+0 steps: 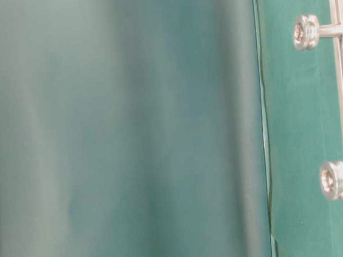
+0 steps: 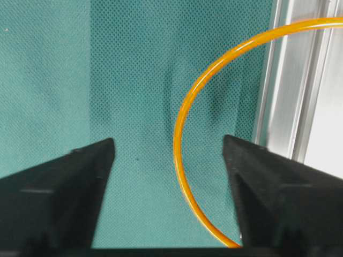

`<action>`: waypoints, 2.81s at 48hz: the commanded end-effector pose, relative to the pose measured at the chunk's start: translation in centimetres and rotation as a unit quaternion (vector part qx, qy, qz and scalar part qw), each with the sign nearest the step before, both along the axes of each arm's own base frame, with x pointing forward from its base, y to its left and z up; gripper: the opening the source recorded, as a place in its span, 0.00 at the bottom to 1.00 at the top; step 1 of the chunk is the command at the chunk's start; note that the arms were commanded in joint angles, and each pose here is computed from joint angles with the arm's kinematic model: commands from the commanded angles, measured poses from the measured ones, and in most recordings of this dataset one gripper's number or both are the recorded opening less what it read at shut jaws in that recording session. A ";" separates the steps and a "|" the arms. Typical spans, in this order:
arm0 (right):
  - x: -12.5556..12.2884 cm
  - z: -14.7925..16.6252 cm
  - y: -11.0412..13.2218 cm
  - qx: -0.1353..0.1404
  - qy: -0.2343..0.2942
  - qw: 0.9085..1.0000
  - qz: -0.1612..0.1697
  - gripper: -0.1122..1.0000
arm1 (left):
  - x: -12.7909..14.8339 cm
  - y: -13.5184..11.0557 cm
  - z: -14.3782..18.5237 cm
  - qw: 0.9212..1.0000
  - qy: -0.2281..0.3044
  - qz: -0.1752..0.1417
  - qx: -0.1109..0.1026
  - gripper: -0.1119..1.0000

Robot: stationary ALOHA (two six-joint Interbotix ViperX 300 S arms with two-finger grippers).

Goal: Hook the rubber onto the shaft.
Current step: 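Close the right gripper on the band's top strand and lift it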

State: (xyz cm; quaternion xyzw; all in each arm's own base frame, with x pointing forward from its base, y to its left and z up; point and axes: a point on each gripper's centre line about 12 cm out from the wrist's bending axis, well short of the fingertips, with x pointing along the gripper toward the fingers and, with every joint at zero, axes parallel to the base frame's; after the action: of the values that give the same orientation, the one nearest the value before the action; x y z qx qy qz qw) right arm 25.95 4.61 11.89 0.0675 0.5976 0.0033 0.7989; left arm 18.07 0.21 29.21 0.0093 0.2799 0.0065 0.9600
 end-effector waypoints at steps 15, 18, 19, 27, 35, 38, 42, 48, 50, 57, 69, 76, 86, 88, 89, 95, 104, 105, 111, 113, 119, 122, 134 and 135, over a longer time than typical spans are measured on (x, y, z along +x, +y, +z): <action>0.4 0.5 0.1 0.002 -0.014 1.000 -0.001 0.17 | 0.3 0.0 1.1 1.000 -0.012 0.000 0.001 0.12; 0.4 0.5 0.1 0.002 -0.014 1.000 -0.003 0.17 | 0.3 0.0 1.1 1.000 -0.014 0.000 0.002 0.12; 0.4 0.5 0.1 0.002 -0.014 1.000 -0.003 0.17 | 0.3 0.0 1.1 1.000 -0.013 0.000 0.002 0.12; 0.4 0.5 0.1 0.003 -0.014 1.000 -0.008 0.17 | 0.3 0.0 1.1 1.000 -0.013 0.000 0.002 0.12; 0.6 0.7 0.1 0.004 -0.017 1.000 -0.008 0.17 | 0.3 0.0 1.1 1.000 -0.014 0.000 0.001 0.12; 0.6 0.9 0.1 0.004 -0.017 1.000 -0.008 0.17 | 0.3 0.0 1.1 1.000 -0.013 0.000 0.001 0.12; 0.6 1.3 0.1 0.005 -0.018 1.000 -0.008 0.17 | 0.3 0.0 1.1 1.000 -0.011 0.000 0.001 0.12; 0.4 2.3 0.2 0.006 -0.018 1.000 -0.007 0.17 | 0.2 0.0 1.0 1.000 -0.009 0.000 0.001 0.12; 0.3 2.7 0.1 0.006 -0.017 1.000 -0.006 0.17 | 0.3 0.0 1.0 1.000 -0.008 0.000 0.001 0.12; 0.2 4.7 0.1 0.005 -0.027 1.000 -0.002 0.17 | 0.2 0.0 1.0 1.000 -0.009 0.000 0.001 0.12; -0.4 8.0 -0.2 -0.006 -0.026 1.000 0.008 0.17 | 0.2 0.0 1.0 1.000 -0.009 0.000 0.001 0.12; -0.7 9.6 -0.4 -0.013 -0.023 1.000 0.011 0.17 | 0.2 0.0 1.0 1.000 -0.009 -0.001 0.002 0.12; -1.0 12.0 -0.6 -0.026 -0.021 0.999 0.015 0.17 | 0.2 0.0 1.0 1.000 -0.009 -0.001 0.002 0.12; -1.0 12.4 -0.7 -0.029 -0.019 0.999 0.016 0.17 | 0.2 0.0 1.0 1.000 -0.009 -0.001 0.002 0.12; -1.0 12.6 -0.7 -0.031 -0.020 0.999 0.016 0.17 | 0.2 0.0 1.0 1.000 -0.009 -0.001 0.003 0.12; -1.1 13.1 -0.8 -0.033 -0.017 0.999 0.017 0.17 | 0.2 0.0 1.1 1.000 -0.010 -0.001 0.002 0.12; -1.0 13.2 -0.8 -0.033 -0.017 0.999 0.017 0.17 | 0.2 0.0 1.0 1.000 -0.009 -0.001 0.002 0.12; -1.1 13.2 -0.8 -0.033 -0.017 0.999 0.016 0.17 | 0.2 0.0 1.0 1.000 -0.009 -0.001 0.002 0.12; -1.1 13.2 -0.8 -0.033 -0.017 0.999 0.016 0.17 | 0.2 0.0 1.0 1.000 -0.009 -0.001 0.003 0.12; -1.0 13.2 -0.8 -0.033 -0.017 0.999 0.016 0.17 | 0.2 0.0 1.0 1.000 -0.009 -0.001 0.002 0.12; -1.1 13.2 -0.8 -0.034 -0.018 0.999 0.017 0.17 | 0.2 0.0 1.0 1.000 -0.009 -0.001 0.002 0.12; -1.0 13.2 -0.8 -0.035 -0.018 0.999 0.017 0.17 | 0.2 0.0 1.0 1.000 -0.009 -0.001 0.002 0.12; -0.6 13.3 -0.9 -0.038 -0.020 0.999 0.017 0.17 | 0.2 0.0 1.0 1.000 -0.009 -0.001 0.003 0.12; -0.6 13.4 -0.9 -0.039 -0.021 0.999 0.017 0.17 | 0.2 0.0 1.0 1.000 -0.009 -0.001 0.002 0.12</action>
State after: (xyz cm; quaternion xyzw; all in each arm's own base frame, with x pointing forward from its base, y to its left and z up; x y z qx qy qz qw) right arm 24.70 3.67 24.12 0.0252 0.5967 -0.0058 0.8020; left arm 17.98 0.21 29.08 0.0101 0.2843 0.0064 0.9586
